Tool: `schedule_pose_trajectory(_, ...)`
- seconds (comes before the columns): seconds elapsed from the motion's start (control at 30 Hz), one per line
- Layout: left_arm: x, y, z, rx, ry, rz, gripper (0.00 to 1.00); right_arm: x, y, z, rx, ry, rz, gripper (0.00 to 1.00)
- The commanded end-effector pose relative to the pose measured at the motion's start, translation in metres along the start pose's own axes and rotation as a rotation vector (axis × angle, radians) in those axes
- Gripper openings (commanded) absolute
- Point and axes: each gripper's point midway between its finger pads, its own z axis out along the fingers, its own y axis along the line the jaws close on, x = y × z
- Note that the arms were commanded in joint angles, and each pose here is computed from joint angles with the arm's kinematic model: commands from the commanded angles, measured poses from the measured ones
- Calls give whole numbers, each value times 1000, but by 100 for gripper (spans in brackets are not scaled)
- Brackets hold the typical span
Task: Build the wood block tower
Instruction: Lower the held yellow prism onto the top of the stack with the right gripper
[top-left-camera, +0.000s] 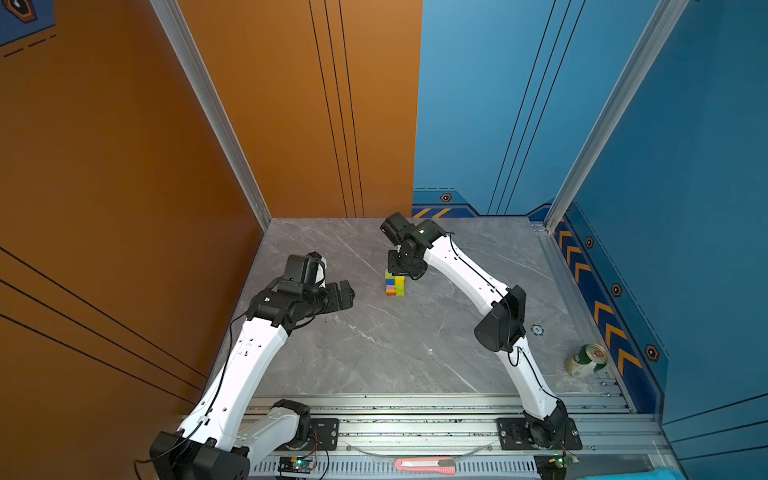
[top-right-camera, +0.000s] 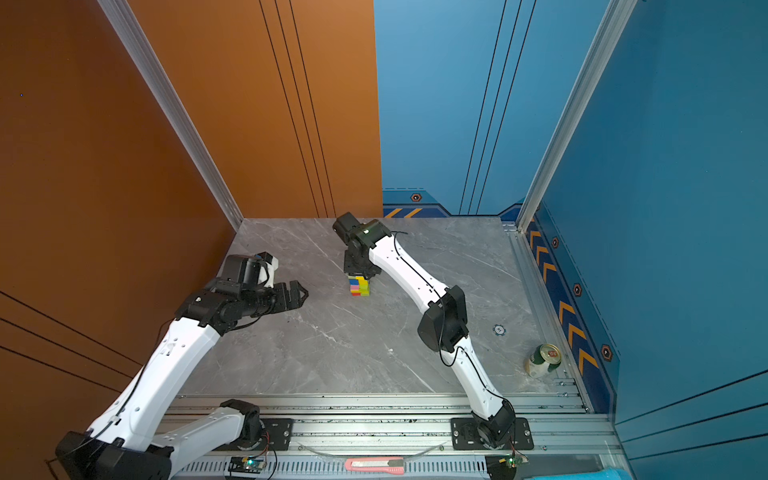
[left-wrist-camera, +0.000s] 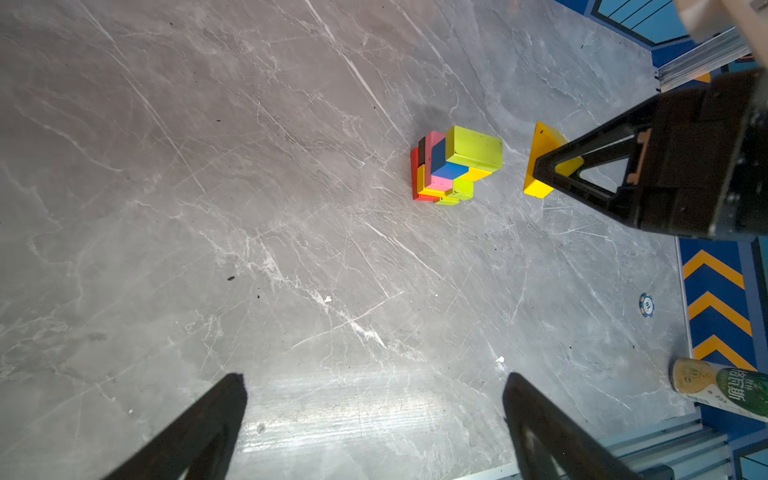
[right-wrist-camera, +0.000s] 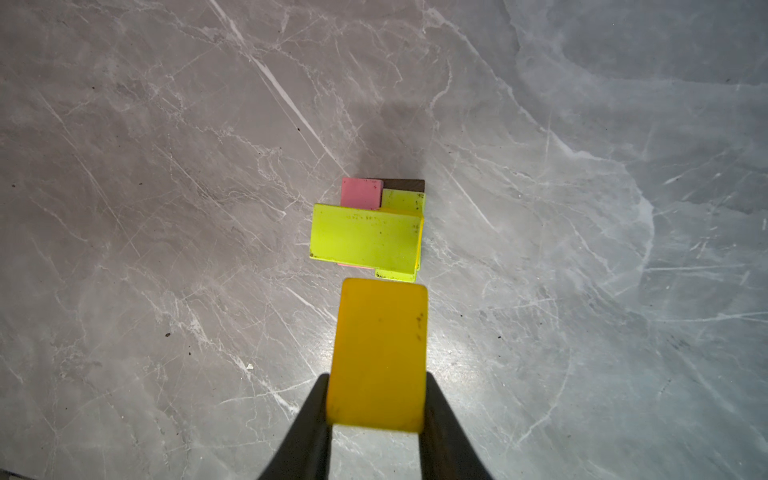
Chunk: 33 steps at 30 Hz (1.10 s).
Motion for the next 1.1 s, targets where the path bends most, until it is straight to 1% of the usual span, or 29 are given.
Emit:
schedule_pose_trajectory(0.0,-7,-2,-5,7,2,20,98,-7,2,1,-24,-6,-44,33)
schedule_pose_trajectory(0.23,-13,-1,-3,2,1,16,98,-13,8,17,-41,-16,-60,34)
schedule_pose_trajectory(0.53,-19,0,0,7,7,17,98,-20,7,30,-15,-38,-68,34)
schedule_pose_trajectory(1.07,-21,7,-3,0,12,13,98,-28,8,41,3,-69,-71,34)
